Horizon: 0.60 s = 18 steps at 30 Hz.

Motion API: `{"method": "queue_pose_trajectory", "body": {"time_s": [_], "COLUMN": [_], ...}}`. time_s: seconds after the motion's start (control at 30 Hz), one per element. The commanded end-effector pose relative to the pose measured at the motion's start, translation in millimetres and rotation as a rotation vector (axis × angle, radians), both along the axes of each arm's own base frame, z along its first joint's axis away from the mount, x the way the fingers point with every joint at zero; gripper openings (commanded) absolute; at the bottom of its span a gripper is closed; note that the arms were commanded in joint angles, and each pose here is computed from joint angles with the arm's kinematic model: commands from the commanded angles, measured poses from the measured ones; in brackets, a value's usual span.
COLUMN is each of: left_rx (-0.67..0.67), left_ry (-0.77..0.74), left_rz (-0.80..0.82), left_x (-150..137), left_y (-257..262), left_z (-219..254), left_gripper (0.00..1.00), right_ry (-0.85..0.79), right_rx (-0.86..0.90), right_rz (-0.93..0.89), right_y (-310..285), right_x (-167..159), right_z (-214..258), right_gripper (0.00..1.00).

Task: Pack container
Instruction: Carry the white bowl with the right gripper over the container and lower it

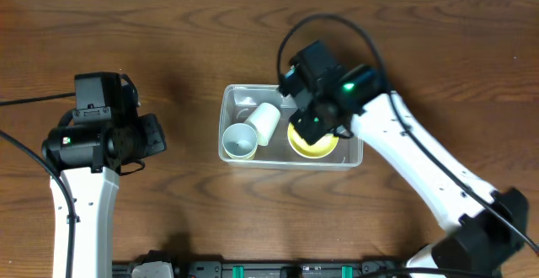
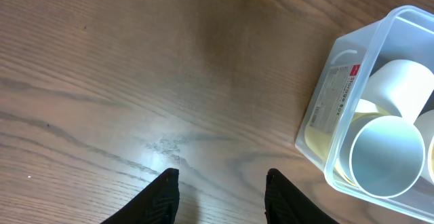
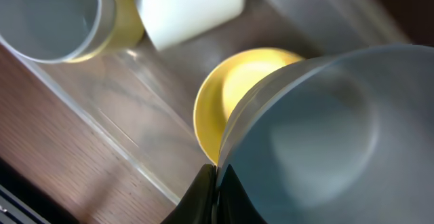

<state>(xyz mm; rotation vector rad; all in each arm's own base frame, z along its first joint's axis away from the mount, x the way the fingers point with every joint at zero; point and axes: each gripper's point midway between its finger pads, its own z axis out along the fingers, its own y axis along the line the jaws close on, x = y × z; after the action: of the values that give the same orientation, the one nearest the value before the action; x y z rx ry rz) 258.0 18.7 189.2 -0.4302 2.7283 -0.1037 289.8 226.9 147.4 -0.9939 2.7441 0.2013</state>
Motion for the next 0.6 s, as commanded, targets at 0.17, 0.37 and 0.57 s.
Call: {"method": "queue_pose_trajectory", "body": {"time_s": [0.17, 0.37, 0.57], "left_rx": [-0.003, -0.003, -0.003], "left_ry": [0.004, 0.004, 0.004], "left_rz": [-0.019, -0.018, -0.019], "left_x": [0.3, 0.3, 0.3], "left_y": [-0.7, -0.7, -0.7], "left_z": [-0.4, -0.4, -0.4], "left_gripper": [0.42, 0.42, 0.42], "right_ry": [0.040, 0.042, 0.037], "right_rx": [-0.044, -0.045, -0.041], "right_rz": [0.019, 0.019, 0.020], "right_y": [8.5, 8.3, 9.4], "right_x": [-7.9, -8.3, -7.4], "right_z": [-24.8, -24.9, -24.6], "right_gripper": [0.04, 0.38, 0.36]}}
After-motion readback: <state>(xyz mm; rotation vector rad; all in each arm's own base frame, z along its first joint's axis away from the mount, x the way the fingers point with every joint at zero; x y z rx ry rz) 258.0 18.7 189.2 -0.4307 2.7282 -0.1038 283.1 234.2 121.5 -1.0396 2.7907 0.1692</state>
